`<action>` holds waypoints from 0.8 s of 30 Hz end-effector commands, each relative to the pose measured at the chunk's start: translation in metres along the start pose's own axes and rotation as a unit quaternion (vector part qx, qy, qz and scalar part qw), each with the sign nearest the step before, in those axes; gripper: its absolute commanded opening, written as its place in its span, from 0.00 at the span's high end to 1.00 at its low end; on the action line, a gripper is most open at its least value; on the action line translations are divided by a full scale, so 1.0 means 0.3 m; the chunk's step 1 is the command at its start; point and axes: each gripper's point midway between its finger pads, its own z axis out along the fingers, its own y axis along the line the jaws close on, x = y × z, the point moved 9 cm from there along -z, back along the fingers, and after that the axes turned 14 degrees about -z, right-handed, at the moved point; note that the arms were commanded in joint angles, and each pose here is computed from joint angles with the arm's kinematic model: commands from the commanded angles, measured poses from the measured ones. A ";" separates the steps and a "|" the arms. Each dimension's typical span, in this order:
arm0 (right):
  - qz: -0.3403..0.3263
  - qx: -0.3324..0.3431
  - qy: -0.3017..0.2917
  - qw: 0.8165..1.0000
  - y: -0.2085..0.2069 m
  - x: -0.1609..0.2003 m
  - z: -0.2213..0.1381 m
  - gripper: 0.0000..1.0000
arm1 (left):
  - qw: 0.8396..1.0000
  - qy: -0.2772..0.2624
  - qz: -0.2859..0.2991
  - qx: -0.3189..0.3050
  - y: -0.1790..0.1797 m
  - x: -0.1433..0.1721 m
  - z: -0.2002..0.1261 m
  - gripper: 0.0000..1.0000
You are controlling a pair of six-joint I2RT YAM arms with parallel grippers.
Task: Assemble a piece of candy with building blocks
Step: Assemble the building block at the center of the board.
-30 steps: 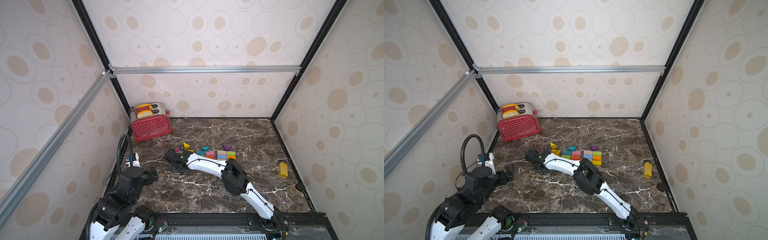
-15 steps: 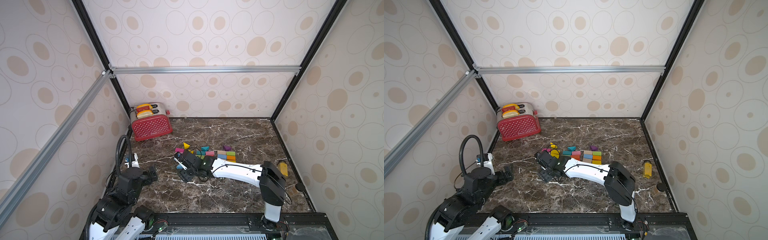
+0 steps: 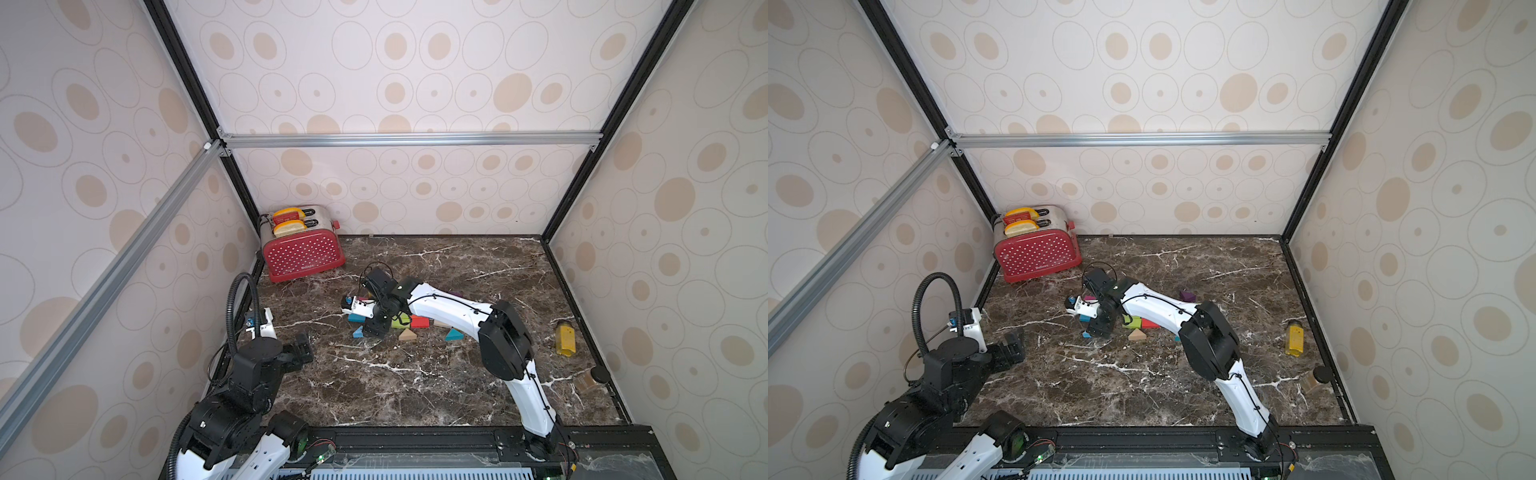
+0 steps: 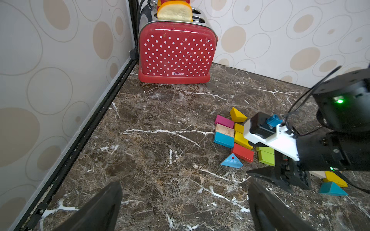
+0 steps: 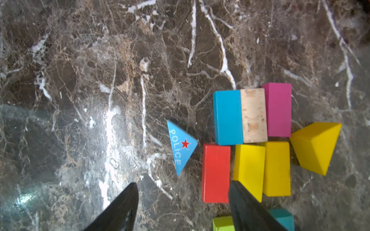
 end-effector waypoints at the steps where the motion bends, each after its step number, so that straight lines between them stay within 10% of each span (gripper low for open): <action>1: -0.013 -0.038 0.025 0.999 0.020 0.025 0.045 0.25 | 1.000 0.001 0.001 -0.007 0.000 0.001 0.006 0.01; 24: 0.004 -0.051 0.029 0.998 -0.044 0.014 0.183 0.34 | 1.000 0.010 0.005 0.000 -0.010 0.005 0.015 0.01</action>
